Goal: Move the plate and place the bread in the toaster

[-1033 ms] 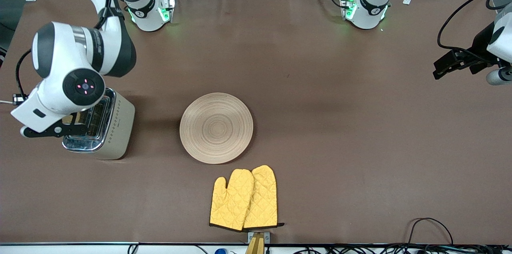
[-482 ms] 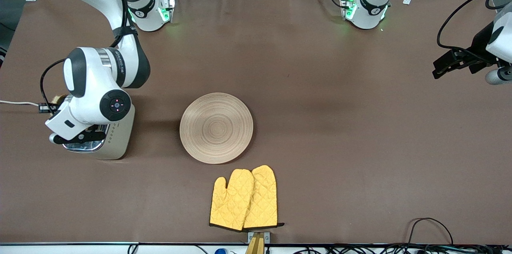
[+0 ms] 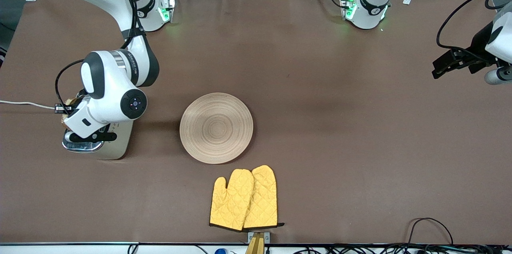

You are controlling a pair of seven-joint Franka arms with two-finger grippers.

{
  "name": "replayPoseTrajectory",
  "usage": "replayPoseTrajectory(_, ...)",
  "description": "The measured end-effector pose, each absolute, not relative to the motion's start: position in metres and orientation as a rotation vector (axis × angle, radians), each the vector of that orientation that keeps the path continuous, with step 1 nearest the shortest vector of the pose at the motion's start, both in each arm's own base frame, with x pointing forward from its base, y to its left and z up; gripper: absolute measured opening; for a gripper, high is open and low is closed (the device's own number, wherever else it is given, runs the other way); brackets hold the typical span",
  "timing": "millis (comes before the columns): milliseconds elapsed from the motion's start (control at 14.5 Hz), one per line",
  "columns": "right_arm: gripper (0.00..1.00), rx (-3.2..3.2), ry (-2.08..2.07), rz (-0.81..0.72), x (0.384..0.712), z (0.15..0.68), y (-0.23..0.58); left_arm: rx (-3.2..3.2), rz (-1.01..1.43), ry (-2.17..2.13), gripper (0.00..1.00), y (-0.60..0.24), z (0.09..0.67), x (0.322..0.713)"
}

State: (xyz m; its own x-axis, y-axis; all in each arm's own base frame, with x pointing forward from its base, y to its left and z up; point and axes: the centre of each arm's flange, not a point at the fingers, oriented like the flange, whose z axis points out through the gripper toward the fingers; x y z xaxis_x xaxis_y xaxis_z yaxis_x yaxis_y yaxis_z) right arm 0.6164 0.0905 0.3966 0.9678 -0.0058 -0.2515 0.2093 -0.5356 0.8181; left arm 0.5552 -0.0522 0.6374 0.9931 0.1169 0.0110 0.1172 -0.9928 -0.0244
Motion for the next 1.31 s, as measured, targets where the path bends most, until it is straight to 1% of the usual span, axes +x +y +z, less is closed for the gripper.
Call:
replayPoseTrajectory(138, 0.04, 2.122, 0.129, -0.250, 0.617, 0.393, 0.091, -3.111, -0.014, -0.183, 1.00, -0.052, 0.637, 0.555)
replayPoseTrajectory(344, 0.04, 2.116, 0.086, -0.201, 0.610, 0.369, 0.093, -3.111, -0.014, -0.183, 1.00, -0.052, 0.637, 0.555)
replayPoseTrajectory(689, 0.04, 2.104, 0.056, -0.171, 0.603, 0.360, 0.103, -3.111, -0.014, -0.182, 1.00, -0.053, 0.637, 0.555)
replayPoseTrajectory(1033, 0.04, 2.091, 0.040, -0.135, 0.596, 0.337, 0.100, -3.111, -0.014, -0.181, 1.00, -0.053, 0.637, 0.555)
replayPoseTrajectory(1170, 0.06, 2.090, 0.034, -0.127, 0.596, 0.336, 0.100, -3.111, -0.014, -0.180, 1.00, -0.053, 0.637, 0.555)
replayPoseTrajectory(1239, 0.13, 2.092, 0.034, -0.123, 0.596, 0.336, 0.100, -3.111, -0.014, -0.180, 1.00, -0.053, 0.637, 0.555)
replayPoseTrajectory(1308, 0.23, 2.095, 0.036, -0.117, 0.597, 0.336, 0.100, -3.111, -0.014, -0.179, 1.00, -0.054, 0.637, 0.555)
